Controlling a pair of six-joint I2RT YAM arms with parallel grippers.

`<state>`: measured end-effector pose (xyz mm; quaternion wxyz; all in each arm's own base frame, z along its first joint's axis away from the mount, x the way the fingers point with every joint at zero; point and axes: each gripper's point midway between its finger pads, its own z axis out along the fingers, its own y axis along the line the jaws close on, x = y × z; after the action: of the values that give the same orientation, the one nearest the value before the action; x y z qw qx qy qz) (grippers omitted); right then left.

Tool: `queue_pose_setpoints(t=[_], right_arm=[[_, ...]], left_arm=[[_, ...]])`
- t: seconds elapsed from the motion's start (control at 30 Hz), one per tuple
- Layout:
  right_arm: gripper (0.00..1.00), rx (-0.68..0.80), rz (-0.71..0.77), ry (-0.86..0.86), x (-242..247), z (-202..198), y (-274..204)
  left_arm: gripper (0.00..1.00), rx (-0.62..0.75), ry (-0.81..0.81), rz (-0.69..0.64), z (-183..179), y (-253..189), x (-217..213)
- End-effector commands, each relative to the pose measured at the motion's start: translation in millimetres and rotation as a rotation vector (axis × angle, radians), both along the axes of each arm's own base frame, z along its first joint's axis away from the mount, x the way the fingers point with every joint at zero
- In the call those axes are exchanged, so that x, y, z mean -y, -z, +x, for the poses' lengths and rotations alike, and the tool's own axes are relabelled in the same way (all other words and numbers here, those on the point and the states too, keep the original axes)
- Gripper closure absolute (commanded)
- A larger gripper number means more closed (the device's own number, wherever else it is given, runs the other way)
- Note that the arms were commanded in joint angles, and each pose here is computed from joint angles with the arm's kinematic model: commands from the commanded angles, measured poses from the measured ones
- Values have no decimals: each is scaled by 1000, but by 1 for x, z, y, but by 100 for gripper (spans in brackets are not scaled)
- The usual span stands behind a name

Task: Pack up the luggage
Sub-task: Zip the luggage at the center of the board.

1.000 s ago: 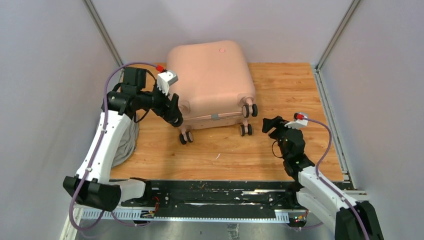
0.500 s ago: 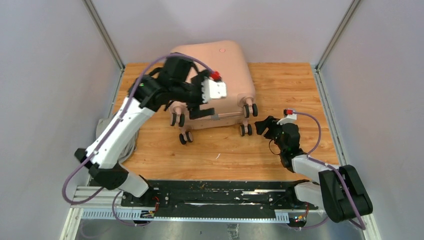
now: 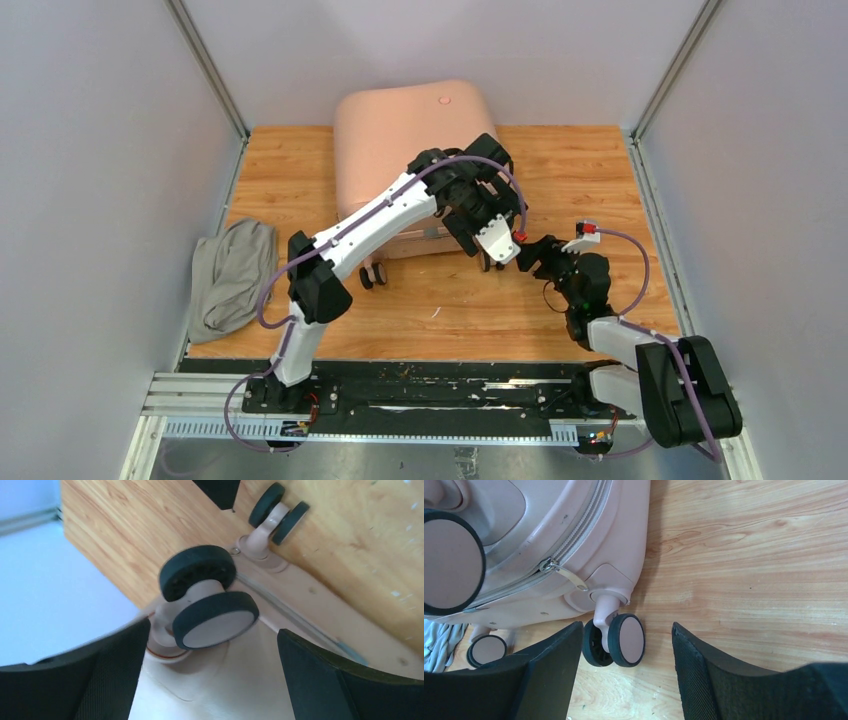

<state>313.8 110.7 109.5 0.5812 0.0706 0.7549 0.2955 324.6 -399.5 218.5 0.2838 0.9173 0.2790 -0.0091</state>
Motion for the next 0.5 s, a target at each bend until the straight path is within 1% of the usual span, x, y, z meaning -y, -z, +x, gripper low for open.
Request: queue_pose_setpoints(t=[0.0, 0.07, 0.17, 0.37, 0.47], right_arm=[[31, -3, -21, -32, -1, -2, 5], [32, -3, -16, -72, -8, 0, 5], [33, -22, 2, -107, -15, 3, 11], [35, -21, 35, -140, -22, 6, 14], [35, -2, 25, -146, -23, 10, 10]], left_arm=[[0, 126, 197, 63, 6, 4, 16], [0, 147, 227, 65, 10, 8, 27], [0, 159, 212, 31, 12, 2, 43], [0, 196, 287, 87, 10, 13, 43], [7, 201, 281, 86, 8, 15, 52]])
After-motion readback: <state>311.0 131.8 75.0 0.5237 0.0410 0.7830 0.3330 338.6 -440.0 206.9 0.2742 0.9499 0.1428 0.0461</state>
